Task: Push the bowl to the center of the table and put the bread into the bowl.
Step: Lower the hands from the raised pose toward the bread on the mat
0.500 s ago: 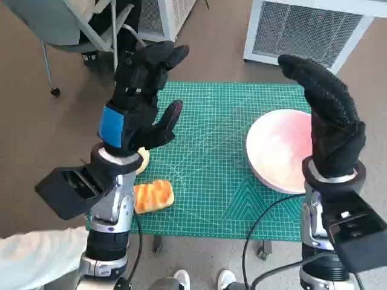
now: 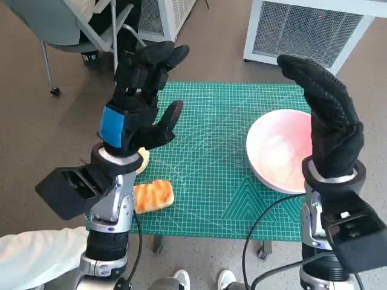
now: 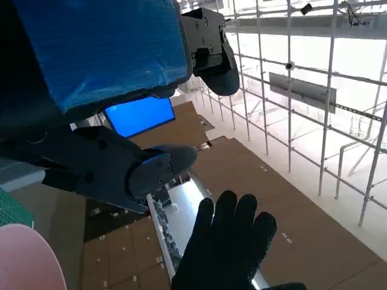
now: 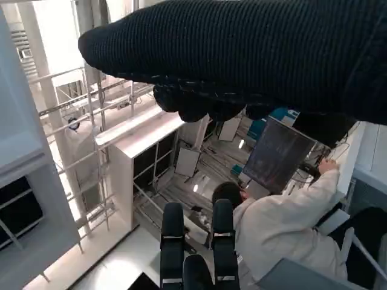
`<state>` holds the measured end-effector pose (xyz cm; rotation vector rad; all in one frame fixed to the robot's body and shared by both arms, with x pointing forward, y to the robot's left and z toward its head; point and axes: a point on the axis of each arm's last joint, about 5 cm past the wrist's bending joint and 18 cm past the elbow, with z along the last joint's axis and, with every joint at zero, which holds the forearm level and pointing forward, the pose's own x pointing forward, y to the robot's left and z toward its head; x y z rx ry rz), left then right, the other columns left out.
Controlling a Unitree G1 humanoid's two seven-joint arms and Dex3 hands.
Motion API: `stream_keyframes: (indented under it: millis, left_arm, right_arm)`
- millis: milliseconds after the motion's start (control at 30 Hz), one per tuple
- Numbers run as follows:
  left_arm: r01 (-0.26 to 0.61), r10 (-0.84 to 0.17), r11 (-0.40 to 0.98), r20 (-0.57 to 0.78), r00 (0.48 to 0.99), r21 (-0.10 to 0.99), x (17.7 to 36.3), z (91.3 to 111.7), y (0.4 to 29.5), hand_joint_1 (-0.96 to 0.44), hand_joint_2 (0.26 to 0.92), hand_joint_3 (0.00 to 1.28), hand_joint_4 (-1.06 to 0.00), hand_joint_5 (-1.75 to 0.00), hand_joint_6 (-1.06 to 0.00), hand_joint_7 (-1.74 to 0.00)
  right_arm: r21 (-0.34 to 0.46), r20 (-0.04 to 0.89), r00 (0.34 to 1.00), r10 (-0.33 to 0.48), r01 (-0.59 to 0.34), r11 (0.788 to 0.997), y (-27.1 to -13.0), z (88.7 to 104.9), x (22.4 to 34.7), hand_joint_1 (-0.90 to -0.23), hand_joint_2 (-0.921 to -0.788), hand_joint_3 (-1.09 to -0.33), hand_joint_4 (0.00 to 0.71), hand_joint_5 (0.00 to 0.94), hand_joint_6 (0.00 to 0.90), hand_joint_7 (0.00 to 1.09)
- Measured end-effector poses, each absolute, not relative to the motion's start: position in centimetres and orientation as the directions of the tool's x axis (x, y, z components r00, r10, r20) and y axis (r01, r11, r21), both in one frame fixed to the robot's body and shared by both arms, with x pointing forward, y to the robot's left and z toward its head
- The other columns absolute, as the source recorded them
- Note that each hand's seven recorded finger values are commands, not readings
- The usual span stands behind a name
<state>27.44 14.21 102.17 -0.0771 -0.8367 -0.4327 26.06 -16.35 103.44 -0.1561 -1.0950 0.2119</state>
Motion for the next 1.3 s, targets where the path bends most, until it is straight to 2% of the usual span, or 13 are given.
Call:
stream_keyframes:
  millis: [400, 600, 767, 833, 1033, 1200, 1300]
  left_arm:
    - [0.401, -0.341, 0.91, 0.732, 0.589, 0.101, 27.4, 102.1, 14.2, -0.3, 0.816, 0.68, 0.0, -0.73, 0.0, -0.93]
    - [0.398, -0.337, 0.912, 0.729, 0.595, 0.097, 27.4, 102.0, 14.3, -0.29, 0.817, 0.68, 0.0, -0.72, 0.0, -0.93]
    - [0.395, -0.334, 0.914, 0.726, 0.601, 0.093, 27.3, 101.8, 14.3, -0.29, 0.817, 0.68, 0.0, -0.72, 0.0, -0.93]
    - [0.394, -0.331, 0.915, 0.725, 0.604, 0.09, 27.3, 101.7, 14.3, -0.29, 0.817, 0.68, 0.0, -0.72, 0.0, -0.93]
    - [0.388, -0.324, 0.918, 0.722, 0.612, 0.083, 27.3, 101.6, 14.4, -0.28, 0.818, 0.68, 0.0, -0.72, 0.0, -0.95]
    - [0.387, -0.322, 0.918, 0.722, 0.612, 0.081, 27.3, 101.6, 14.4, -0.27, 0.817, 0.68, 0.0, -0.72, 0.0, -0.95]
    - [0.387, -0.322, 0.919, 0.722, 0.613, 0.081, 27.3, 101.6, 14.4, -0.28, 0.816, 0.68, 0.0, -0.72, 0.0, -0.96]
  right_arm:
    - [-0.22, 0.863, 0.449, 0.233, -0.082, 0.972, -16.8, 103.3, 26.0, -0.486, -0.921, -0.583, 0.405, 0.001, 0.039, 0.73]
    - [-0.196, 0.865, 0.47, 0.175, -0.004, 0.98, -19.3, 102.8, 26.1, -0.493, -0.921, -0.577, 0.402, 0.001, 0.055, 0.7]
    - [-0.136, 0.858, 0.511, 0.054, 0.124, 0.983, -22.0, 101.7, 26.3, -0.475, -0.921, -0.584, 0.393, 0.001, 0.062, 0.65]
    - [-0.109, 0.851, 0.525, -0.003, 0.182, 0.977, -23.0, 101.1, 26.4, -0.463, -0.921, -0.589, 0.389, 0.0, 0.064, 0.63]
    - [-0.045, 0.792, 0.586, -0.17, 0.335, 0.941, -25.5, 98.9, 26.8, -0.45, -0.921, -0.618, 0.39, 0.004, 0.078, 0.61]
    - [-0.026, 0.711, 0.645, -0.279, 0.421, 0.907, -27.4, 97.2, 27.1, -0.467, -0.921, -0.631, 0.407, 0.013, 0.097, 0.61]
    - [-0.019, 0.657, 0.677, -0.332, 0.456, 0.89, -28.2, 96.3, 27.4, -0.451, -0.921, -0.638, 0.407, 0.012, 0.098, 0.61]
